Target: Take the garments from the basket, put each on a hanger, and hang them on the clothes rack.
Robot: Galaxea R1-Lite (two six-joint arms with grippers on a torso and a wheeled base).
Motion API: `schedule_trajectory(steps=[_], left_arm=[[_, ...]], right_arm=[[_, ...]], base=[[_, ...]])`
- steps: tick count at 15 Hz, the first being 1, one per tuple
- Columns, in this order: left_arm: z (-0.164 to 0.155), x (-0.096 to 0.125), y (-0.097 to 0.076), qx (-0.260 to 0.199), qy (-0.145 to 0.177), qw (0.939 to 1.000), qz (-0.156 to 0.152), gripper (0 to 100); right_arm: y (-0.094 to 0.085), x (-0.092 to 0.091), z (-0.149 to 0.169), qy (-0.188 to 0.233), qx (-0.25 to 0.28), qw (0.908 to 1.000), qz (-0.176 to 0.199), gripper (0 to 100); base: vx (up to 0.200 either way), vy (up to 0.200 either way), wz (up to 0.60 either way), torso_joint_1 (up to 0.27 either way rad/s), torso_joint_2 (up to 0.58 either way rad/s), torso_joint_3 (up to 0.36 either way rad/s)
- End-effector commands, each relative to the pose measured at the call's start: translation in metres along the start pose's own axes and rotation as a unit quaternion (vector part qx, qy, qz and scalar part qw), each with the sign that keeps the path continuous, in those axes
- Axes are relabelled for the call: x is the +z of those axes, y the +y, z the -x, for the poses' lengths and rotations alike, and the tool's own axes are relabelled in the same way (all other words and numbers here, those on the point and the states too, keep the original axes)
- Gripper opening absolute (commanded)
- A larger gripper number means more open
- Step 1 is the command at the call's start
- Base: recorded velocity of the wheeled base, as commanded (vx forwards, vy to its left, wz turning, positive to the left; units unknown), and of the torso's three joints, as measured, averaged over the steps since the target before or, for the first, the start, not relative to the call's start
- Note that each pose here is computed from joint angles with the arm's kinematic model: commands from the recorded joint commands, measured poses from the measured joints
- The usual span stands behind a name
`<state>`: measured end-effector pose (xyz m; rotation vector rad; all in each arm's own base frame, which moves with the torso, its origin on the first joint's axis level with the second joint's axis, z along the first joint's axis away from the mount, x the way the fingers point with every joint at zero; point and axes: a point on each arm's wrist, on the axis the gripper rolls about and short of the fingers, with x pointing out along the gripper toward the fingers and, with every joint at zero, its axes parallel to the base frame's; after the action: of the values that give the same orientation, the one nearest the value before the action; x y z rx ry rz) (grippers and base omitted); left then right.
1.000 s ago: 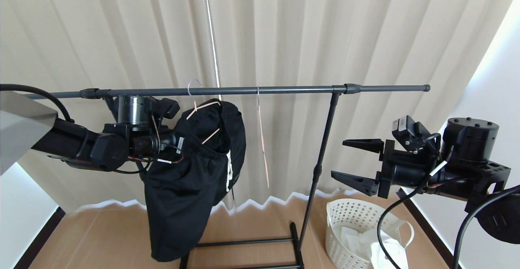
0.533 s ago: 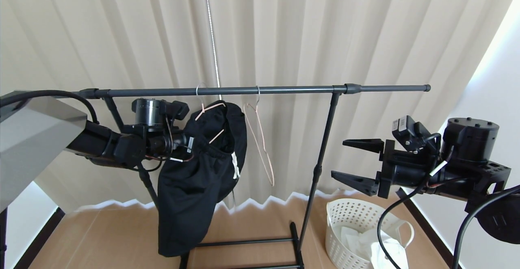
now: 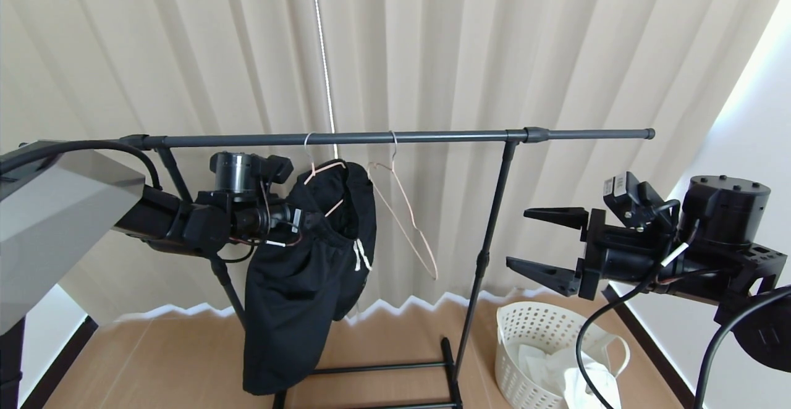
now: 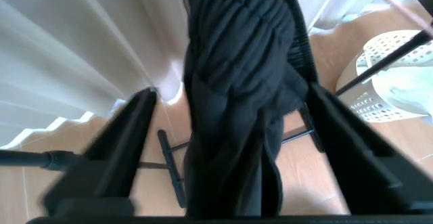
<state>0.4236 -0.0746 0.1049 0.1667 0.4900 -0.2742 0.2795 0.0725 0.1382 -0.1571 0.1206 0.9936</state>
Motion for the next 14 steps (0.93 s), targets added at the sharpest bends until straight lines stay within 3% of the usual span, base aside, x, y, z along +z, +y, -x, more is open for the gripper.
schedule_trajectory(steps=[1, 3, 6, 7, 8, 9, 12, 14], left_arm=[[0.04, 0.014, 0.001, 0.005, -0.021, 0.9998, -0.001, 100], [0.096, 0.018, -0.002, 0.002, -0.04, 0.9992, 0.001, 100], [0.184, 0.001, -0.007, 0.012, -0.096, 0.9946, 0.037, 100], [0.186, 0.0, -0.007, 0.012, -0.098, 0.9944, 0.037, 100], [0.23, -0.028, -0.016, 0.014, -0.123, 0.9916, 0.036, 100], [0.244, -0.04, -0.019, 0.014, -0.126, 0.9913, 0.035, 100], [0.292, -0.102, -0.034, 0.011, -0.121, 0.992, 0.035, 100], [0.309, -0.141, -0.042, 0.009, -0.113, 0.9929, 0.038, 100]], right_arm=[[0.002, 0.008, 0.004, -0.01, -0.002, 0.9999, 0.008, 100], [0.01, 0.024, 0.015, -0.028, -0.017, 0.9994, 0.012, 100], [0.036, 0.051, 0.031, -0.039, -0.153, 0.9874, -0.014, 100], [0.036, 0.052, 0.031, -0.038, -0.156, 0.9869, -0.014, 100], [0.056, 0.056, 0.046, -0.011, -0.231, 0.9724, -0.029, 100], [0.065, 0.056, 0.055, -0.006, -0.242, 0.9697, -0.033, 100], [0.104, 0.034, 0.1, -0.002, -0.251, 0.965, -0.074, 100], [0.129, 0.006, 0.125, 0.01, -0.265, 0.9611, -0.076, 100]], base=[[0.0, 0.0, 0.0, 0.0, 0.0, 0.0], [0.0, 0.0, 0.0, 0.0, 0.0, 0.0], [0.0, 0.0, 0.0, 0.0, 0.0, 0.0], [0.0, 0.0, 0.0, 0.0, 0.0, 0.0], [0.0, 0.0, 0.0, 0.0, 0.0, 0.0], [0.0, 0.0, 0.0, 0.0, 0.0, 0.0], [0.0, 0.0, 0.0, 0.0, 0.0, 0.0], [0.0, 0.0, 0.0, 0.0, 0.0, 0.0]])
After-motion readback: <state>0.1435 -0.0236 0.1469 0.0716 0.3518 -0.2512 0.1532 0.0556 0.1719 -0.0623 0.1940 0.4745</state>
